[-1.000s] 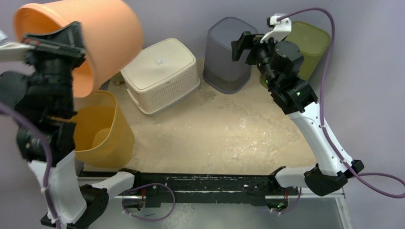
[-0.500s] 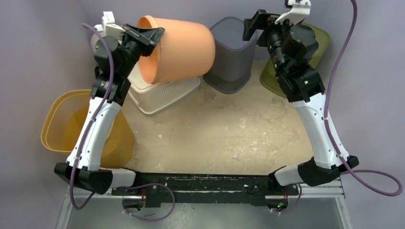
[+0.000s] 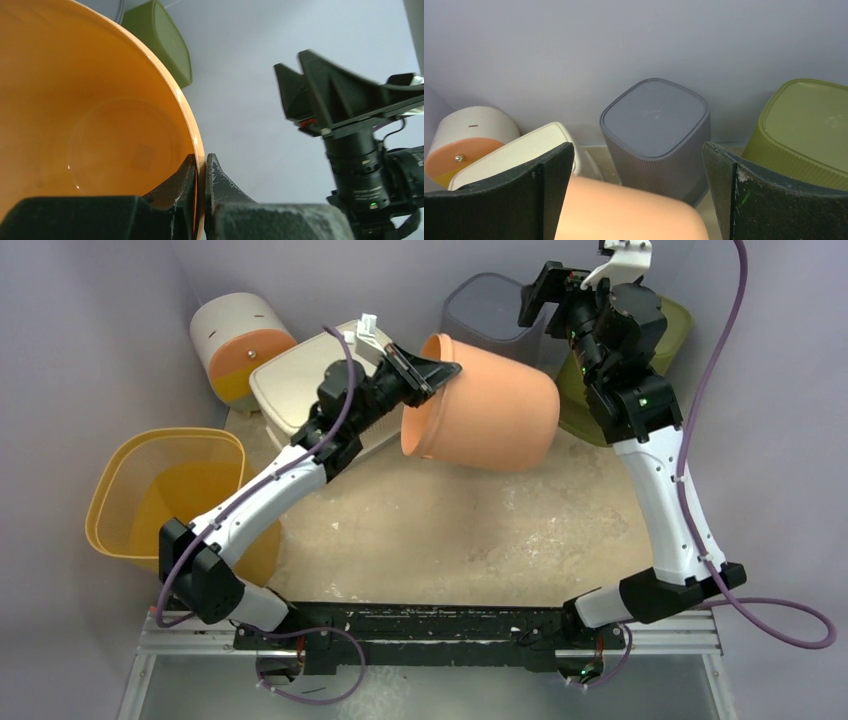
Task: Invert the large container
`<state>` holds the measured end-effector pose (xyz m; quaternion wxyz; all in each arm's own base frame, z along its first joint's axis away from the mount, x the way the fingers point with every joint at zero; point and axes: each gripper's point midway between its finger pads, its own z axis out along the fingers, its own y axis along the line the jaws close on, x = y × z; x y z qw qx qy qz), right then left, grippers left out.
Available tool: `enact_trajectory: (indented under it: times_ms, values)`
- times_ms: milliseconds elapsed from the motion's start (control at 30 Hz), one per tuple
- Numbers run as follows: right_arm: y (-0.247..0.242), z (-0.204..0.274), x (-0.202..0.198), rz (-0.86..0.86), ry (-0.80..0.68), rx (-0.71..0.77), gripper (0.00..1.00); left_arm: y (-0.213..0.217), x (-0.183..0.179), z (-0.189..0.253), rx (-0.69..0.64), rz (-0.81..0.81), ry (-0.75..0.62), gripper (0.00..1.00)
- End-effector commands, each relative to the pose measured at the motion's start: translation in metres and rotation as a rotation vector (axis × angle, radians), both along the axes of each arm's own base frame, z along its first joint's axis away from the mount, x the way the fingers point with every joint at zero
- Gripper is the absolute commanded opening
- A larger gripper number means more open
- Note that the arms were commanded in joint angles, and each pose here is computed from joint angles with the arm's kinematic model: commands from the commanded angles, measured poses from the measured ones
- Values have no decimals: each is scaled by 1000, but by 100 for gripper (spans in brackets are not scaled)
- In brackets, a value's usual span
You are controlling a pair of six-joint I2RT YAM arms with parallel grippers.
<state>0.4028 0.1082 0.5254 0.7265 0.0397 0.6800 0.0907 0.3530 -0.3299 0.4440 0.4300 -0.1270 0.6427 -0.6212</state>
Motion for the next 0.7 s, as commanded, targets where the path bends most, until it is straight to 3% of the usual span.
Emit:
enact_trajectory:
  times_ms: [0, 133, 400, 667]
  values:
    - [-7, 17, -2, 23, -35, -2, 100, -7, -16, 38, -225, -24, -112, 0]
    - [-6, 7, 2, 40, -12, -8, 100, -27, -28, 29, -313, -91, -95, 0]
    - [-15, -2, 5, 32, 3, -25, 100, -26, -37, -22, -683, -168, 71, 0]
    - [-21, -4, 7, 13, 7, -34, 100, -46, -40, -40, -1006, -273, 111, 0]
